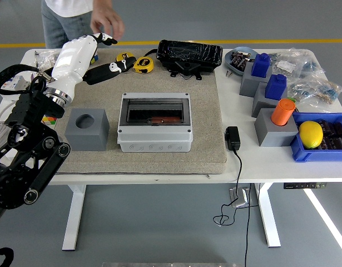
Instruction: Fetch the battery,place it into the box,close the lid of the box
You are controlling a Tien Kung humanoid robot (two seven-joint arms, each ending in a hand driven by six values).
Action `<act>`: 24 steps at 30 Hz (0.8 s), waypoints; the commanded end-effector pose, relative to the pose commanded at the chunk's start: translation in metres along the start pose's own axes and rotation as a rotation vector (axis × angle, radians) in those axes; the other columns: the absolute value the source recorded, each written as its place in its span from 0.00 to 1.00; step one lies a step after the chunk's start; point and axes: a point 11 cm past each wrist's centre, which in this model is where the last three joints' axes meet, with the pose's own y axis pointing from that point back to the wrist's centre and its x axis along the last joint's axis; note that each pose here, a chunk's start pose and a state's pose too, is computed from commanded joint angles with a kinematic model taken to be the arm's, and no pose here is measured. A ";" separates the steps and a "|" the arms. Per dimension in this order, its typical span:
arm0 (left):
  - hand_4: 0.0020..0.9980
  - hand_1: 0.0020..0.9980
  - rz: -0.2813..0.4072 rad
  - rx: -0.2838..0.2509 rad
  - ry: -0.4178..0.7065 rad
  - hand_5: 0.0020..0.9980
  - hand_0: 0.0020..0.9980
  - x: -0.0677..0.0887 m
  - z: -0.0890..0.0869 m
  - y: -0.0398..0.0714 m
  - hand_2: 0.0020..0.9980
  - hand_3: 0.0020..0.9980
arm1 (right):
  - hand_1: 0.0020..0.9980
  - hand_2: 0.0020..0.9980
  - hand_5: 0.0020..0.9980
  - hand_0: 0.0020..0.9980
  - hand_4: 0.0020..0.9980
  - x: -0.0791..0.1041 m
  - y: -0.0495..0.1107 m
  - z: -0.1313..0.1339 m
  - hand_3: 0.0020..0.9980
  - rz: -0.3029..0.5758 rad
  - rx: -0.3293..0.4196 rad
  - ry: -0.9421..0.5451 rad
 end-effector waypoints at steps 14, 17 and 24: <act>1.00 1.00 0.235 0.226 -0.022 1.00 1.00 0.053 -0.082 0.053 1.00 1.00 | 0.80 0.75 1.00 0.88 1.00 -0.002 0.000 0.000 0.78 0.000 -0.002 -0.014; 1.00 1.00 0.242 0.259 -0.039 1.00 1.00 0.059 -0.095 0.061 1.00 1.00 | 0.80 0.75 1.00 0.88 1.00 -0.001 0.000 0.000 0.78 0.001 -0.001 -0.016; 1.00 1.00 0.248 0.280 -0.063 1.00 1.00 0.065 -0.111 0.076 1.00 1.00 | 0.80 0.75 1.00 0.88 1.00 -0.002 0.000 -0.007 0.78 0.003 0.008 -0.016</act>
